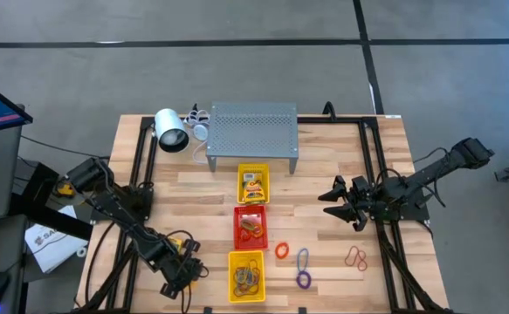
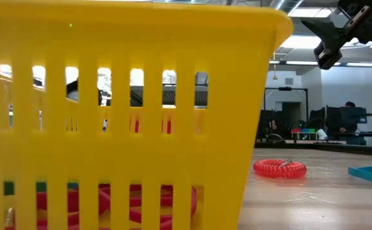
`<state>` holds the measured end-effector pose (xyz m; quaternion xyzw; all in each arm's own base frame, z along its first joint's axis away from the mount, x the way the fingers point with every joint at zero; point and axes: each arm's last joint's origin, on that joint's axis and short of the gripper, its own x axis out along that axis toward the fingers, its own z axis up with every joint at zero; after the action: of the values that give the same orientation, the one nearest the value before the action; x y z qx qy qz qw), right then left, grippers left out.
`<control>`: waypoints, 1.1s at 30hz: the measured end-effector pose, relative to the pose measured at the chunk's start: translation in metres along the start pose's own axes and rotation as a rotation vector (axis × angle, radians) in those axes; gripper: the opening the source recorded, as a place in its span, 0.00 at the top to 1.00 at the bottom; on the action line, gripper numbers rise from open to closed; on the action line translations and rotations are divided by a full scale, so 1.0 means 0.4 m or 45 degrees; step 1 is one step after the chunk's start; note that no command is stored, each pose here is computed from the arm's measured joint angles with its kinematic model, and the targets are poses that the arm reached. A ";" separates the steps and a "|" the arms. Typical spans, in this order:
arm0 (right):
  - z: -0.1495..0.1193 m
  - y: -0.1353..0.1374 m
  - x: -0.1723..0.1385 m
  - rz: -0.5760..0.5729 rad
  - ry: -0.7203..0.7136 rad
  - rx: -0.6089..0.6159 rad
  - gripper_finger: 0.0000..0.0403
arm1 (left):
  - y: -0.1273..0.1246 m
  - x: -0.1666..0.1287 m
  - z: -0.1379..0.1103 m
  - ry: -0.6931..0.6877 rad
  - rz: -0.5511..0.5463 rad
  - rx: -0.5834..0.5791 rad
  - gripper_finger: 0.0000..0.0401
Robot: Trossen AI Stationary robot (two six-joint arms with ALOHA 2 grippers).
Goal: Pick & Place Office Desk Supplies
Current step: Put the yellow spring rubber band into the red bin
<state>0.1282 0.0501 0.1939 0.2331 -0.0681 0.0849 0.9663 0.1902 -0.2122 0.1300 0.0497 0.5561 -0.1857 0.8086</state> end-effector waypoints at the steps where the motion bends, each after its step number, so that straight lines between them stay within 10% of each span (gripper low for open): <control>1: 0.000 0.000 0.000 0.000 0.000 0.000 0.47 | 0.002 -0.002 0.002 -0.002 -0.004 -0.011 0.95; 33: -0.011 -0.011 0.011 -0.157 -0.033 0.033 0.47 | 0.135 -0.210 0.058 -0.333 0.164 -0.058 0.98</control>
<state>0.1338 0.0490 0.1891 0.2506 -0.0649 0.0230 0.9656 0.2037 -0.1483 0.2089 0.0423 0.4456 -0.1258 0.8853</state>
